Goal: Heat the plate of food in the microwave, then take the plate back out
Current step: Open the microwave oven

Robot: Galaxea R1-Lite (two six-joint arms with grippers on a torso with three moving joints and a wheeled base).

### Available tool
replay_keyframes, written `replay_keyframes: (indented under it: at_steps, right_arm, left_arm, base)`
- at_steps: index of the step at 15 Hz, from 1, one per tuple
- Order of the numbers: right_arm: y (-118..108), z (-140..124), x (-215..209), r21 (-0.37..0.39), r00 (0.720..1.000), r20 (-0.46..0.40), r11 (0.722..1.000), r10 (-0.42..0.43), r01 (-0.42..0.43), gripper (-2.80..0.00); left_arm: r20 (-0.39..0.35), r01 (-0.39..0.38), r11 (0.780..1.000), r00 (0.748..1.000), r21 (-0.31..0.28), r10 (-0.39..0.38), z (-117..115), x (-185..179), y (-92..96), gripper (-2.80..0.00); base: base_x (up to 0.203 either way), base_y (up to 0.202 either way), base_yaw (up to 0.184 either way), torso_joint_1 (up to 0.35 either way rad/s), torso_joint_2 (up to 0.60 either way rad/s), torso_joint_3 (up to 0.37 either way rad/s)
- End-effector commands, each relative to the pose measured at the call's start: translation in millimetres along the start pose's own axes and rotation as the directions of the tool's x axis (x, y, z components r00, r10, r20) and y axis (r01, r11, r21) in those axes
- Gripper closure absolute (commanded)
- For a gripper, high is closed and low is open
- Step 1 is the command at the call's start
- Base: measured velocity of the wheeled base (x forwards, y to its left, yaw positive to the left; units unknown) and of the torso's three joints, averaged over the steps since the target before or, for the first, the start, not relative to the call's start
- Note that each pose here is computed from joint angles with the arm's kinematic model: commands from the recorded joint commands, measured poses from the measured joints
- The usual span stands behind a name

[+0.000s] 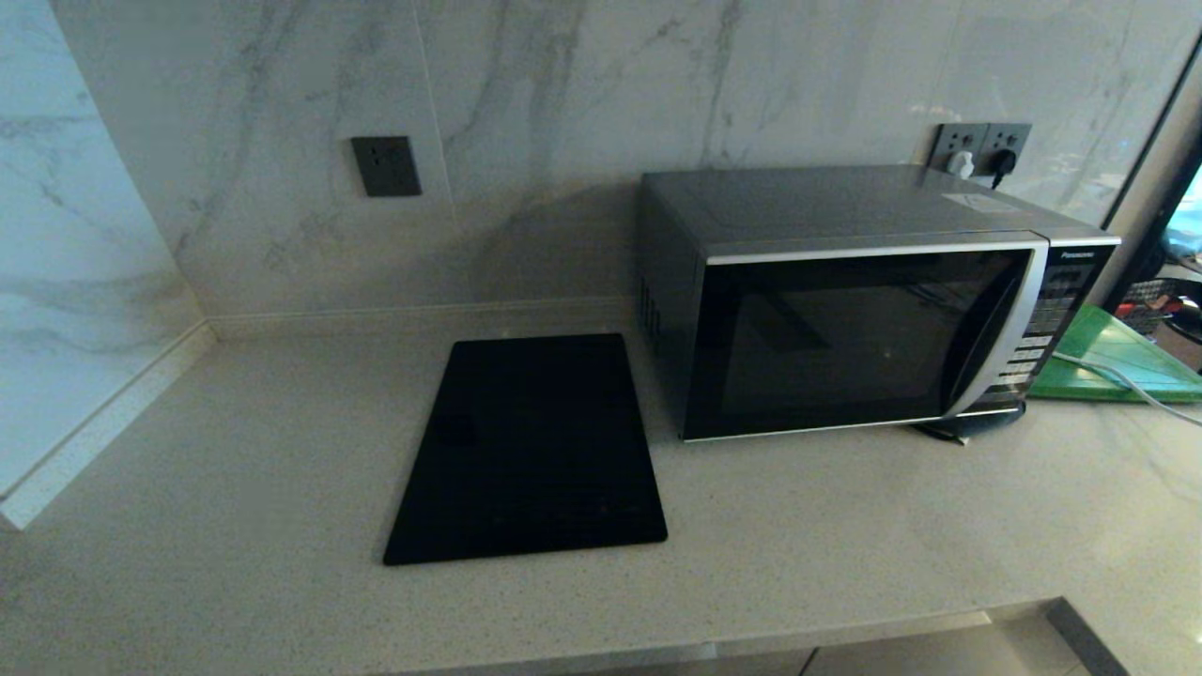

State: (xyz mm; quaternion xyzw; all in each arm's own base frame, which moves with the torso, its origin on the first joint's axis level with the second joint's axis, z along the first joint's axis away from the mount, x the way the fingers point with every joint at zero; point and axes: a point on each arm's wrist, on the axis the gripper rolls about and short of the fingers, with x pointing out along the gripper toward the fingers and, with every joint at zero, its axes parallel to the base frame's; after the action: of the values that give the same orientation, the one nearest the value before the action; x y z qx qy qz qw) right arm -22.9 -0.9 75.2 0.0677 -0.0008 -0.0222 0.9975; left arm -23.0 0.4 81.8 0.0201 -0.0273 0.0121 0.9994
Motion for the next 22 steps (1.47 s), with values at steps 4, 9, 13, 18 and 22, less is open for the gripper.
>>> replay_keyframes:
  at_steps: [4, 9, 13, 18, 22]
  right_arm:
    - [0, 0, 0, 0.005, 1.000, -0.003, 1.000, 0.000, 0.000, 0.00]
    - [0, -1, 0, 0.005, 1.000, -0.004, 1.000, -0.002, 0.002, 0.00]
    - [0, 0, 0, 0.006, 1.000, -0.003, 1.000, -0.002, 0.002, 0.00]
    - [0, 0, 0, 0.005, 1.000, -0.003, 1.000, -0.002, 0.002, 0.00]
    - [0, 0, 0, 0.005, 1.000, -0.003, 1.000, -0.002, 0.002, 0.00]
  left_arm:
    - [0.175, -0.032, 0.999, 0.984, 0.029, 0.026, 34, -8, 1.9, 0.00]
    - [0.346, -0.034, 0.999, 0.938, 0.001, 0.032, 52, -14, 2.8, 0.00]
    - [0.235, -0.032, 0.999, 0.971, 0.005, 0.030, 27, -4, 1.6, 0.00]
    - [0.019, -0.016, 1.000, 1.000, 0.020, 0.016, 2, 0, 0.4, 0.00]
    - [-0.062, 0.026, 0.998, 0.998, 0.050, -0.023, -7, 0, -0.7, 0.00]
  base:
    - [0.000, 0.000, 0.000, 0.000, 0.00, 0.000]
    - [0.000, 0.000, 0.000, 0.000, 0.00, 0.000]
    - [0.000, 0.000, 0.000, 0.000, 0.00, 0.000]
    - [0.000, 0.000, 0.000, 0.000, 0.00, 0.000]
    - [0.000, 0.000, 0.000, 0.000, 0.00, 0.000]
